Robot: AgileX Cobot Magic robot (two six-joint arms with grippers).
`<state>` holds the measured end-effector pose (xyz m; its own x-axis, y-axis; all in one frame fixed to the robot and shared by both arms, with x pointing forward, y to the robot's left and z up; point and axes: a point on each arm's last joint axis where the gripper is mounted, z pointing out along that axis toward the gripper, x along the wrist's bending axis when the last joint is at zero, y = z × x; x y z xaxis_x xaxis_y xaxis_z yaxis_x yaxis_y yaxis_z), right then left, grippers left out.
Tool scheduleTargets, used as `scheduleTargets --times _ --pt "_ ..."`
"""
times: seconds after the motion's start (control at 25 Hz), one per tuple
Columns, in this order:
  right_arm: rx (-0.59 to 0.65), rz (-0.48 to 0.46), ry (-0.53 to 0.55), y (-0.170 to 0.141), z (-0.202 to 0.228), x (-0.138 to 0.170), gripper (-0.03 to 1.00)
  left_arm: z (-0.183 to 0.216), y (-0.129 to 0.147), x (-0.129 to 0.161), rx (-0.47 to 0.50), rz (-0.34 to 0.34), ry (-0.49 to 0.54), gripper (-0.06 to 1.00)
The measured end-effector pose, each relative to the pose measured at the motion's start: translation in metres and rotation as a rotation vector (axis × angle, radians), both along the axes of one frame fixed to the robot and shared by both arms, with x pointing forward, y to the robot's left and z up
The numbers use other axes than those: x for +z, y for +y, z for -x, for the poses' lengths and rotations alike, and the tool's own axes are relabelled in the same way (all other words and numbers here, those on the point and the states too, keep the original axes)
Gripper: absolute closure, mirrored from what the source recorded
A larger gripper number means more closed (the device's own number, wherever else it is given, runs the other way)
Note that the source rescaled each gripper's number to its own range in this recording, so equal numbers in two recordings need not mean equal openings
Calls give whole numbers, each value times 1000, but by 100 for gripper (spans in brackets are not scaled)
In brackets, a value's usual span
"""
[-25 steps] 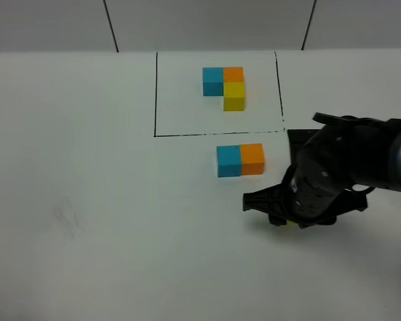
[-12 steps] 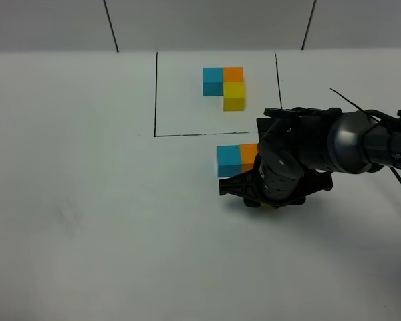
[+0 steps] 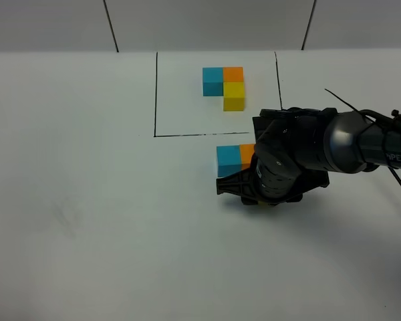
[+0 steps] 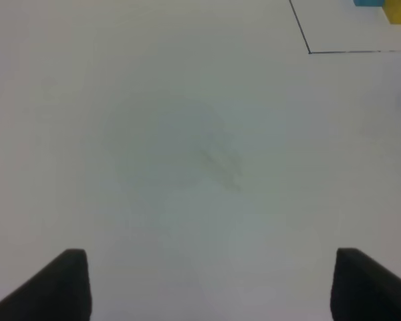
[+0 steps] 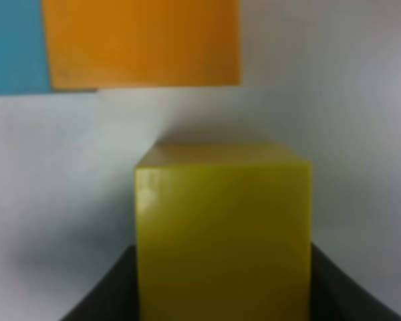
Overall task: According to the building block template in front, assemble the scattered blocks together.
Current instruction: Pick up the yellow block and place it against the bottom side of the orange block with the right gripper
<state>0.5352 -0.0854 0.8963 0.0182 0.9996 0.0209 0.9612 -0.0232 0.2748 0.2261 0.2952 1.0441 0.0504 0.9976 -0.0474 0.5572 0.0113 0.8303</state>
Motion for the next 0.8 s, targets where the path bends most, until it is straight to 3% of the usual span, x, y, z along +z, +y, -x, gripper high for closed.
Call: scheduleTargets --times 0.8 --pt "88 -4 -37 10 -1 -1 95 0 0 0 0 0 0 34"
